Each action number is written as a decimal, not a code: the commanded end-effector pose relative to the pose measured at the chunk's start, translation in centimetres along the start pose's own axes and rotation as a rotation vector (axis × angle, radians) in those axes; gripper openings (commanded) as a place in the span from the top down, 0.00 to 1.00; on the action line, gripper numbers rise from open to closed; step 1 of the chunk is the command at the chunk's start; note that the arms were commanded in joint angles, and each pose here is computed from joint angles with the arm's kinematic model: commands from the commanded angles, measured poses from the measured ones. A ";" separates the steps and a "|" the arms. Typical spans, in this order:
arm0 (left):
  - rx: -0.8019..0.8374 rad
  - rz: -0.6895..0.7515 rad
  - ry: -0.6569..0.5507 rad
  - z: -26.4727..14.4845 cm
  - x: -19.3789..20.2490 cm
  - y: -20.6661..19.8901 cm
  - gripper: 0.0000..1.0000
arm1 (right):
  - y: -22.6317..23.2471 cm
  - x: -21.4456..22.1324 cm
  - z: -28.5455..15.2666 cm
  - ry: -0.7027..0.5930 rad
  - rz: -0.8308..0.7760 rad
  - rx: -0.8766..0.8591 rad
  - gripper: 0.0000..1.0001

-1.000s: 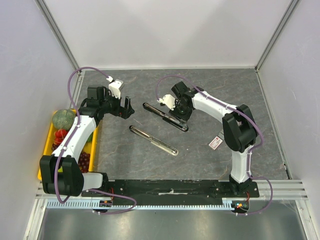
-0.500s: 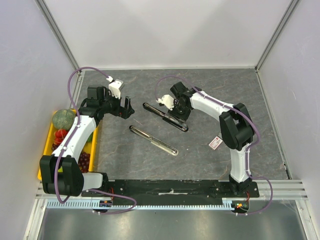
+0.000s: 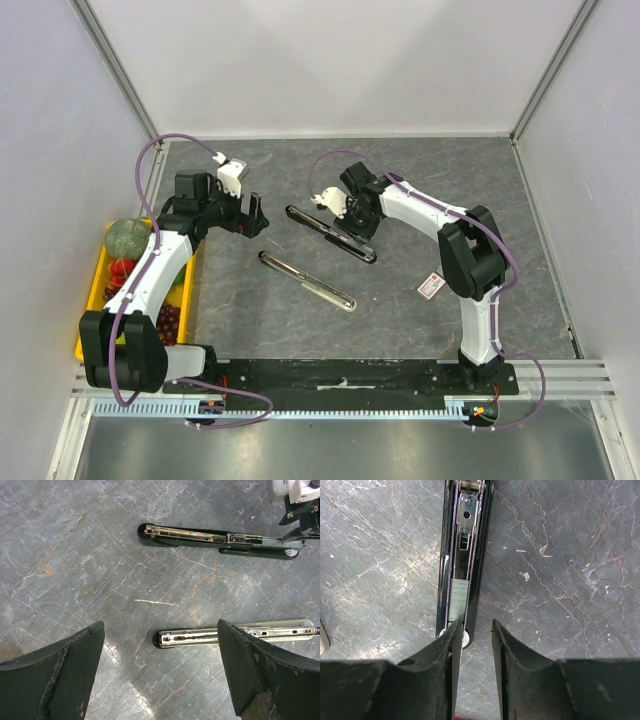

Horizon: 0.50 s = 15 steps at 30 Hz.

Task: Load the staples into the stapler
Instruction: Adjust the staple in the stapler.

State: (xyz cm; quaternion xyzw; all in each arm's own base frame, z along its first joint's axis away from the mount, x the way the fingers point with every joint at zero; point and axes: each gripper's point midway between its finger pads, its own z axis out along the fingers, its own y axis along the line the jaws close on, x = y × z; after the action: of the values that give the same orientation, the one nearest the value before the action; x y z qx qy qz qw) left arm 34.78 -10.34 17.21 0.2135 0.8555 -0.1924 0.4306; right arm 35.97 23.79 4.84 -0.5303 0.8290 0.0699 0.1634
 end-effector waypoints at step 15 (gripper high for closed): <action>0.077 0.111 -0.095 1.6 -1.3 -0.1 0.00 | 1.9 -0.2 -3.6 -0.209 -0.065 -0.046 0.50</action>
State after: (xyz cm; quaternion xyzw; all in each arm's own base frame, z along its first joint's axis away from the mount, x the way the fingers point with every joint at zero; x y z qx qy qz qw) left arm 35.32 -10.79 17.00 0.2245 0.8462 -0.2012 0.4394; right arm 33.73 22.89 7.45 -0.5376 0.8099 0.1206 0.2012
